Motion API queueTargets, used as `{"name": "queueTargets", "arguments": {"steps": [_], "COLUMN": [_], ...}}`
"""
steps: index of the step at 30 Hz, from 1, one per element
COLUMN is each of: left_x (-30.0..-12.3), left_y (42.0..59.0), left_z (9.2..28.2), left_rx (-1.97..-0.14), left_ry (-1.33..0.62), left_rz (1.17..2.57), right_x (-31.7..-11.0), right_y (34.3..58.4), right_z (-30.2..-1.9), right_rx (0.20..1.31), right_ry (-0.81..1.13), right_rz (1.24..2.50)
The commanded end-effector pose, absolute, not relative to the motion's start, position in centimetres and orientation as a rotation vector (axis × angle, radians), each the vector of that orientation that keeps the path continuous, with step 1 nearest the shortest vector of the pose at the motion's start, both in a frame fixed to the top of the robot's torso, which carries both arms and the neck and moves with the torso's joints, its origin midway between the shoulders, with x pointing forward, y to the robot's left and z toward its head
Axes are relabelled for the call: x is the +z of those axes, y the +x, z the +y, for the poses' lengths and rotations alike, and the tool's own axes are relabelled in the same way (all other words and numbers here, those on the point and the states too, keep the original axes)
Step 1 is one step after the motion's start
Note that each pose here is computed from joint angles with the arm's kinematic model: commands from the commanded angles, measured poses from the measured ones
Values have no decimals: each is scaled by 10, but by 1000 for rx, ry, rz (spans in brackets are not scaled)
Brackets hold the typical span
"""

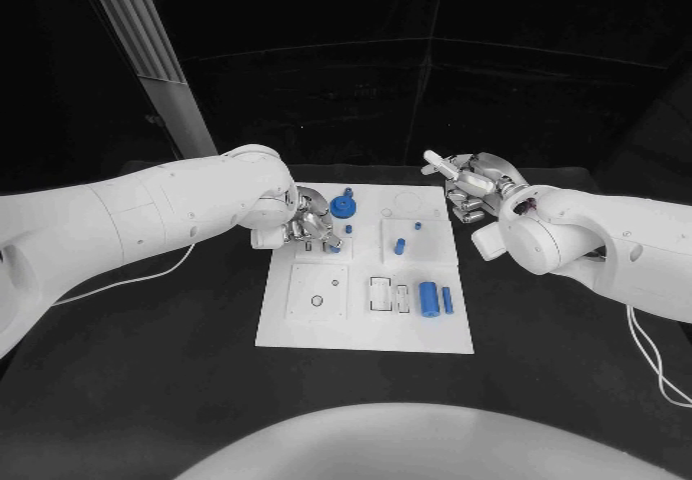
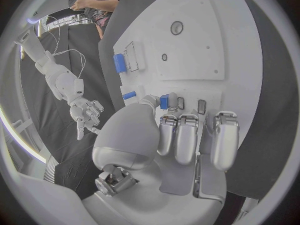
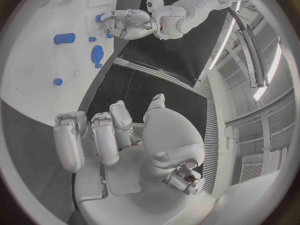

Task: Assemble the parts on the task board

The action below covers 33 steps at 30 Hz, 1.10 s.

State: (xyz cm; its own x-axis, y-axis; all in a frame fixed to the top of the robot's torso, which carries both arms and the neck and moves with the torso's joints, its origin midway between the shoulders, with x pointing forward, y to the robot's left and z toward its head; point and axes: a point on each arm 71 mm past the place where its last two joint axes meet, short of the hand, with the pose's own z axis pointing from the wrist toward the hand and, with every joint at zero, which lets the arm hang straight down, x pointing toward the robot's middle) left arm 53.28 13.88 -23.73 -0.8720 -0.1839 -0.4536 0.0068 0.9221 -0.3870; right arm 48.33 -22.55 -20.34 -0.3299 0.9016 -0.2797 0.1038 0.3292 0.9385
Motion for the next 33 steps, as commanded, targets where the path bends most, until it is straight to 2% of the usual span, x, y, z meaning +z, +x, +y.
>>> {"name": "queueTargets", "arguments": {"steps": [1,11,15,24,33], "left_x": [-232,-209,-206,-208,-218], "left_y": [533,537,538,537,537], "left_z": [140,154,159,168,173], "left_rx": [-563,-574,-570,-513,-488], "left_ry": [-113,-115,-121,-127,-149], "left_rz": [2568,2544,2551,2594,2615], "right_x": [-203,-204,-205,-205,-205], "right_y": [483,484,484,484,484], "right_z": [-226,-226,-226,-225,-224], "right_rx": [1104,1098,1097,1099,1102], "right_ry": [912,915,916,914,913], "right_rz": [1694,1698,1698,1698,1700]}}
